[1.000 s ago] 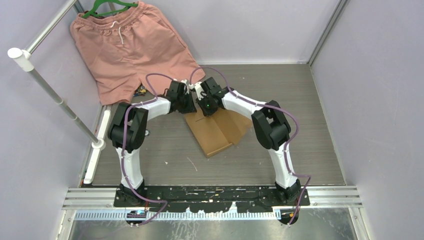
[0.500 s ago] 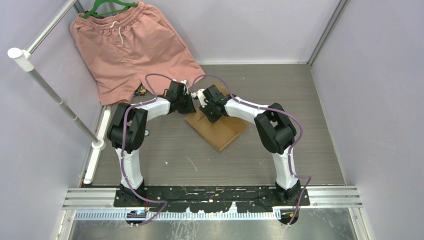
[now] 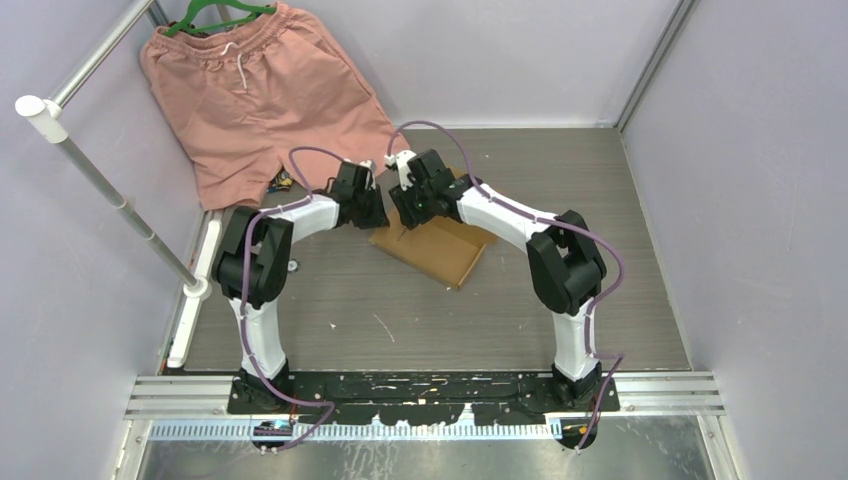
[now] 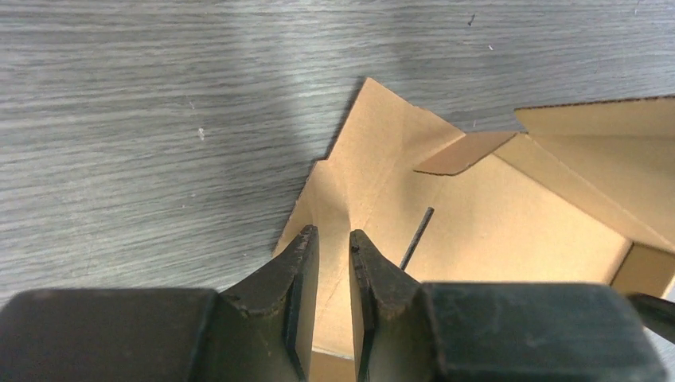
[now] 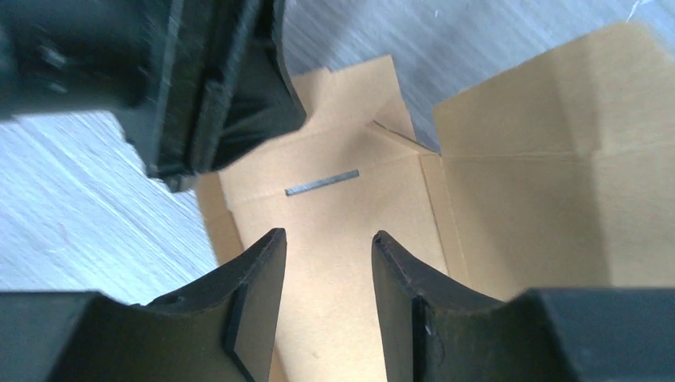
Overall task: Fold the paper box
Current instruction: Fold the paper box at the center of the board.
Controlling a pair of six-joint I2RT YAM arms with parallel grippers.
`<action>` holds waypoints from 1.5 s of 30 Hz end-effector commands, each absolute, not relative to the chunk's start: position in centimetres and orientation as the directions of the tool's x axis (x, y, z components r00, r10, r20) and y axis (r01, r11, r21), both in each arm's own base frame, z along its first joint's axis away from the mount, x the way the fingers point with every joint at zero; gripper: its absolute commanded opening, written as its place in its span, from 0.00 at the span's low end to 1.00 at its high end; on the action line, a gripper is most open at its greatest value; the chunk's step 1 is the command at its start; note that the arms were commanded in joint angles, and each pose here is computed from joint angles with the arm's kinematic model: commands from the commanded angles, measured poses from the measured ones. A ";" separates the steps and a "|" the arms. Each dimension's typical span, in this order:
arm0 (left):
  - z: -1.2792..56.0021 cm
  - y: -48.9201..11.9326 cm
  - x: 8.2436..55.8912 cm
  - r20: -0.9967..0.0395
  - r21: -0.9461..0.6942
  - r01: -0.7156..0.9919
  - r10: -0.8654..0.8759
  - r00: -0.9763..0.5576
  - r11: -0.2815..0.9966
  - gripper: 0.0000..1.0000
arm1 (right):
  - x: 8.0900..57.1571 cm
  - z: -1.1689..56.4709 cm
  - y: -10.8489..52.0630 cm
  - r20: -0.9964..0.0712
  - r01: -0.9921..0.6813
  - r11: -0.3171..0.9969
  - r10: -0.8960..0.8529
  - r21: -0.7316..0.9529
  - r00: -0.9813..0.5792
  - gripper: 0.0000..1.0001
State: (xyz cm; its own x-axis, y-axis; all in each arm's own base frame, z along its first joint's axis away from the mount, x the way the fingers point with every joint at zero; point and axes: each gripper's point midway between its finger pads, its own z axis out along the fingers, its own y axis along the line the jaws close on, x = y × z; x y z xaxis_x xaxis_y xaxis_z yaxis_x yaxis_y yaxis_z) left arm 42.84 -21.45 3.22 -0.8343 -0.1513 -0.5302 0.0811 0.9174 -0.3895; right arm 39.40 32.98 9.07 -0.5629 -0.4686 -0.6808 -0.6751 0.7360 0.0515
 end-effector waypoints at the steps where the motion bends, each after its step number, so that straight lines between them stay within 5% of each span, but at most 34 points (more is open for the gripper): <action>1: 4.7 -20.4 42.5 -0.553 -0.354 0.089 -0.132 -0.823 0.931 0.22 | 39.2 16.0 35.5 -0.780 -0.704 0.702 -0.381 0.105 -0.496 0.50; 17: 5.9 -20.3 42.0 -0.563 -0.369 0.118 -0.121 -0.818 0.922 0.23 | 34.3 11.3 40.7 -0.831 -0.878 0.478 -0.479 0.023 -0.282 0.43; 45: 5.2 -20.0 41.7 -0.525 -0.442 0.112 -0.156 -0.837 0.890 0.23 | 35.9 6.6 41.4 -0.826 -0.863 0.506 -0.486 0.001 -0.286 0.34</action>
